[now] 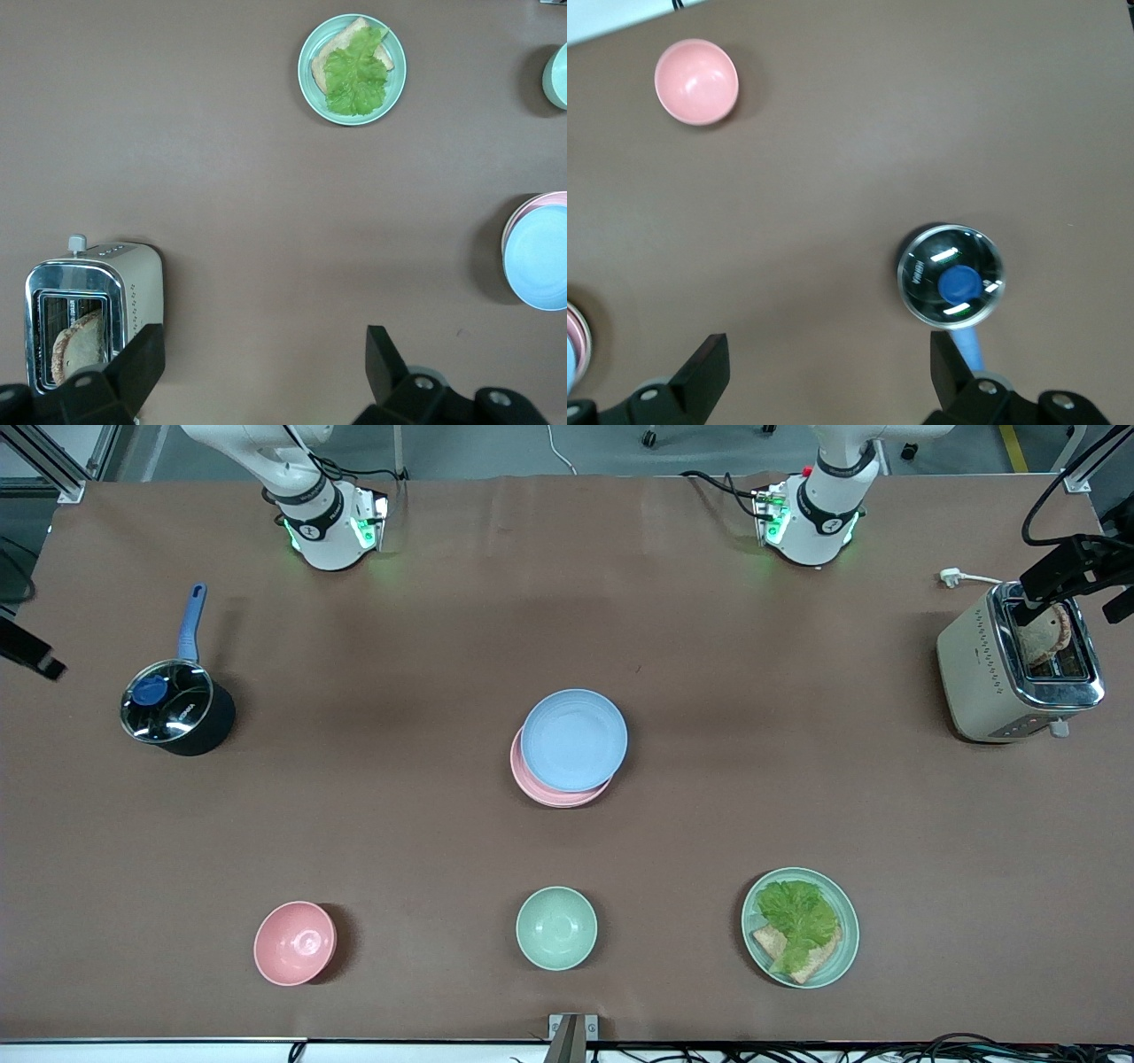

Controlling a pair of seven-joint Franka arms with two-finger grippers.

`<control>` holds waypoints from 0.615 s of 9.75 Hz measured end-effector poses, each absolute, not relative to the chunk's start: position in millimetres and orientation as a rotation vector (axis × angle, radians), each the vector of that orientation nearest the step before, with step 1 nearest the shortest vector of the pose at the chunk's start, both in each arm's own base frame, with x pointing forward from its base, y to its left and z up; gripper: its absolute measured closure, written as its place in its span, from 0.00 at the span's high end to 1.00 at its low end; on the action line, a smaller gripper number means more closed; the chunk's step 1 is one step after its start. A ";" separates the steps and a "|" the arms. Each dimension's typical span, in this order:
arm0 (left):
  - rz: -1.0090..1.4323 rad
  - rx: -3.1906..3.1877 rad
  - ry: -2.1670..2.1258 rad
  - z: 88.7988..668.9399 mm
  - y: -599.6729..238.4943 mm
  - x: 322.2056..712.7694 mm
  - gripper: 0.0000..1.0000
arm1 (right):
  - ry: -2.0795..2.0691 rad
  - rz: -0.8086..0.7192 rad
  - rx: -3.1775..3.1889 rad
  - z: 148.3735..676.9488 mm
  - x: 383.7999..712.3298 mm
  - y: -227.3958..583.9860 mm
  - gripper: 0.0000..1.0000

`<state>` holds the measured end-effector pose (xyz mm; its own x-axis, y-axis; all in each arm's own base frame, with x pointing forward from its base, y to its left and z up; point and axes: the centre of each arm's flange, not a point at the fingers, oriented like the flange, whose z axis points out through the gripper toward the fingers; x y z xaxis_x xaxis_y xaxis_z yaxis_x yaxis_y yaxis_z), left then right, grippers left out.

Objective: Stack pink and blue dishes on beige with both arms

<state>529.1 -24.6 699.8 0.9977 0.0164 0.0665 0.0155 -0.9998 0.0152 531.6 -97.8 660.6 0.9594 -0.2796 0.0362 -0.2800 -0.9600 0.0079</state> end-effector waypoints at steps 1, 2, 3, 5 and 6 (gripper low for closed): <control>0.100 3.125 0.026 698.5 -24.4 529.2 1.00 | -0.417 0.052 3.101 663.1 529.5 -104.3 1.00; 0.096 3.125 0.025 697.4 -24.3 529.2 1.00 | -0.401 0.049 3.103 662.2 530.1 -103.8 1.00; 0.087 3.126 -0.010 696.0 -24.4 529.0 1.00 | -0.392 0.042 3.106 660.5 531.5 -100.4 1.00; 0.066 3.128 -0.065 693.1 -24.0 528.2 1.00 | -0.376 0.029 3.110 658.6 532.9 -94.4 1.00; 0.063 3.128 -0.067 692.4 -24.0 528.3 1.00 | -0.369 0.027 3.111 658.4 533.1 -92.2 1.00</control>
<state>528.3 -24.0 692.4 0.9983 -0.0423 0.0407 -0.0428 -0.9990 0.0117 533.1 -92.2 658.4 0.9721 -0.2340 0.0180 -0.2341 -0.9722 0.0063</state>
